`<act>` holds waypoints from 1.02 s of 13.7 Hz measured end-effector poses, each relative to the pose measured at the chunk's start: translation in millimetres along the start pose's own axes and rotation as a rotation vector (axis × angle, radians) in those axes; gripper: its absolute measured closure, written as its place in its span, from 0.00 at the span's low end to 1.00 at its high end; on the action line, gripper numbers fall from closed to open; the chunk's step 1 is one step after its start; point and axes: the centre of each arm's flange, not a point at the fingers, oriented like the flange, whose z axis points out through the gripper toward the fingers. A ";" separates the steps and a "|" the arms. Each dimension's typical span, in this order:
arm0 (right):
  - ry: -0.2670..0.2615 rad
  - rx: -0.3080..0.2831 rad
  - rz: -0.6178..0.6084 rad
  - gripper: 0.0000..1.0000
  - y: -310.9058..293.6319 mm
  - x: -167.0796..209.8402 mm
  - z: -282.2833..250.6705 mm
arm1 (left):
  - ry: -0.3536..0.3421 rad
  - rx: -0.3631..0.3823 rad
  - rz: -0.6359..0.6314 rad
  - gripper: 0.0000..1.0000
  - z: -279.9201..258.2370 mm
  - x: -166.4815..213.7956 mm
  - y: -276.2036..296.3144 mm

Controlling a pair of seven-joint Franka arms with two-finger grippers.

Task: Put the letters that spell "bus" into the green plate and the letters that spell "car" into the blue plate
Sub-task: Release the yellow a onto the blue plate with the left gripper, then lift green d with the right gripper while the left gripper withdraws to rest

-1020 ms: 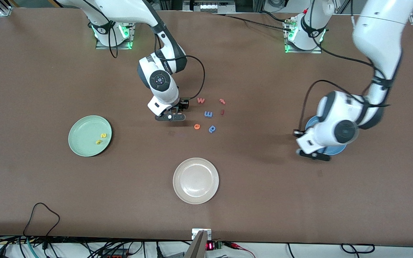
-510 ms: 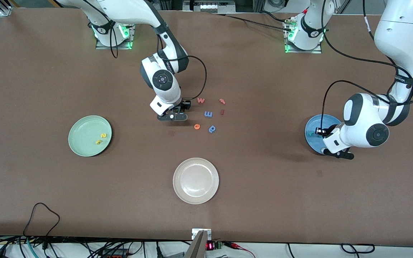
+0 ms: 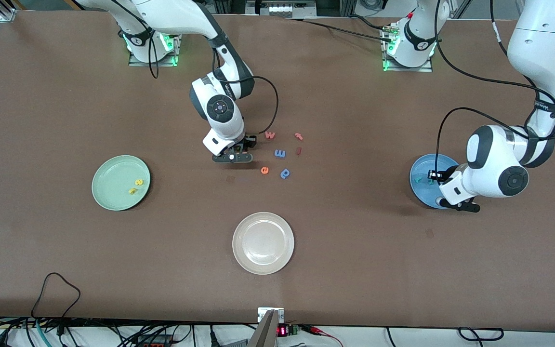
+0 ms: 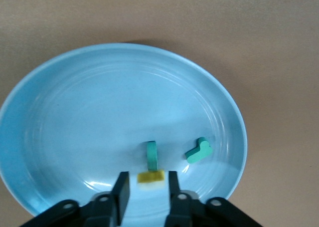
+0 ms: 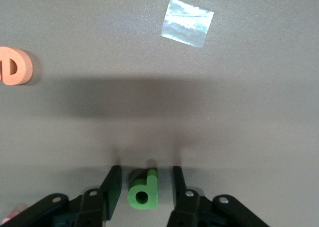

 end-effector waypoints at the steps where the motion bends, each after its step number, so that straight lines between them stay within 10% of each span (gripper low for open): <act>1: 0.001 0.001 0.000 0.56 -0.1 0.1 -0.2 | 0.007 0.000 0.001 0.49 -3.0 1.0 -2.6; 6: 0.005 0.003 0.018 0.86 0.9 1.9 -2.1 | 0.038 -0.002 0.023 0.01 -16.6 3.4 -21.5; 14: 0.006 0.002 0.024 0.92 2.8 3.3 -2.2 | 0.303 0.065 -0.005 0.00 -187.7 8.2 -2.1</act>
